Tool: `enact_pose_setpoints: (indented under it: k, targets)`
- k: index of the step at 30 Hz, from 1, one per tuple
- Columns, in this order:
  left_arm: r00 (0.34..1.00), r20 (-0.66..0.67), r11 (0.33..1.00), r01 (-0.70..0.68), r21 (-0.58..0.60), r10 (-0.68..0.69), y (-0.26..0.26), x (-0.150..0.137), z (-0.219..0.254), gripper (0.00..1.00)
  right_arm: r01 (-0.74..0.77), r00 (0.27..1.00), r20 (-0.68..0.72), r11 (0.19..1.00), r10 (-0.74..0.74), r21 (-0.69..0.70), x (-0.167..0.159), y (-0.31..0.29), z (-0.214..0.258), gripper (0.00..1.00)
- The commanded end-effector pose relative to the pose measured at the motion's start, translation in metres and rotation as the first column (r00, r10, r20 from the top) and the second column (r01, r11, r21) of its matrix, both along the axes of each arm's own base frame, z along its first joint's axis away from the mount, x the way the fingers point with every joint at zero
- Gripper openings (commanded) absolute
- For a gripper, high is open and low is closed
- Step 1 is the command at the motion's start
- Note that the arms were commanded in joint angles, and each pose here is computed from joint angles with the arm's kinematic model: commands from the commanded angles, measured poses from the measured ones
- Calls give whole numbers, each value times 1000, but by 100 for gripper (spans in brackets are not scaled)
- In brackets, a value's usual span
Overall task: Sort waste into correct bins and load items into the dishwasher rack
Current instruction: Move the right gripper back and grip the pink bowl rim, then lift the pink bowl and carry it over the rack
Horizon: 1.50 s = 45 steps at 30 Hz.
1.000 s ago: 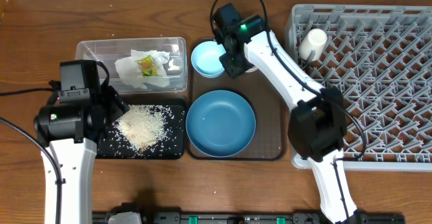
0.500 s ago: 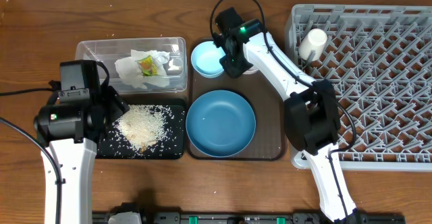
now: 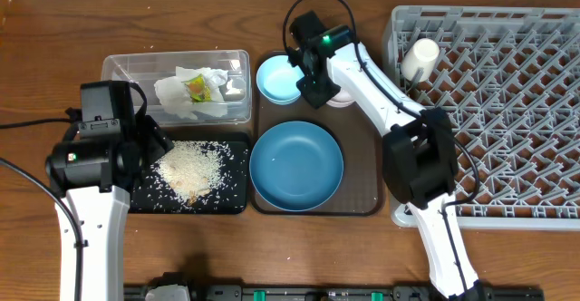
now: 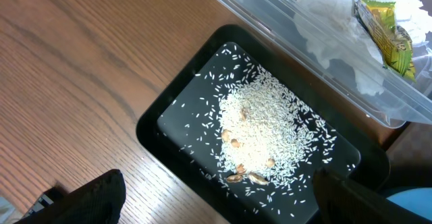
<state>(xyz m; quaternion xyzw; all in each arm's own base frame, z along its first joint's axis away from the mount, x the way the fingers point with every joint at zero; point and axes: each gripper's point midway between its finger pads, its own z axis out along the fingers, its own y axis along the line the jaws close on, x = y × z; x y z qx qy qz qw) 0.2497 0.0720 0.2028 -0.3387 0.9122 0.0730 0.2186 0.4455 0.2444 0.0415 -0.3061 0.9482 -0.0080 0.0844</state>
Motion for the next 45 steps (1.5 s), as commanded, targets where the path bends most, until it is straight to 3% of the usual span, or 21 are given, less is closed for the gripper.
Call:
enact_pose_setpoints:
  k: [1, 7, 11, 18, 27, 34, 42, 45]
  targets:
    - [1000, 18, 1000, -11, 13, 11, 4, 1, 8, 91, -13, 998, 63, 993, 6, 115, -3, 9, 60, 1]
    - [1000, 18, 1000, -11, 13, 11, 3, 1, 8, 91, -15, 991, 134, 963, -22, 269, -17, -1, 149, 1]
    - [1000, 18, 1000, -11, 13, 11, 4, 1, 8, 91, 43, 991, 110, 953, -79, 301, -31, -36, 181, 1]
    - [1000, 18, 1000, -11, 13, 11, 4, 1, 8, 91, 71, 997, -54, 878, -52, 473, -51, -77, 194, 1]
    - [1000, 18, 1000, -11, 13, 11, 4, 1, 8, 91, 131, 989, -139, 748, -52, 651, -54, -116, 200, 1]
    - [1000, 18, 1000, -11, 13, 11, 4, 1, 8, 91, 171, 980, -198, 602, -21, 780, -58, -128, 180, 1]
    - [1000, 18, 1000, -11, 13, 11, 3, 1, 8, 91, 159, 987, -142, 297, -79, 941, -49, -170, 184, 1]
    - [1000, 18, 1000, -11, 13, 11, 4, 1, 8, 91, 193, 977, -161, 262, -138, 946, -49, -193, 177, 1]
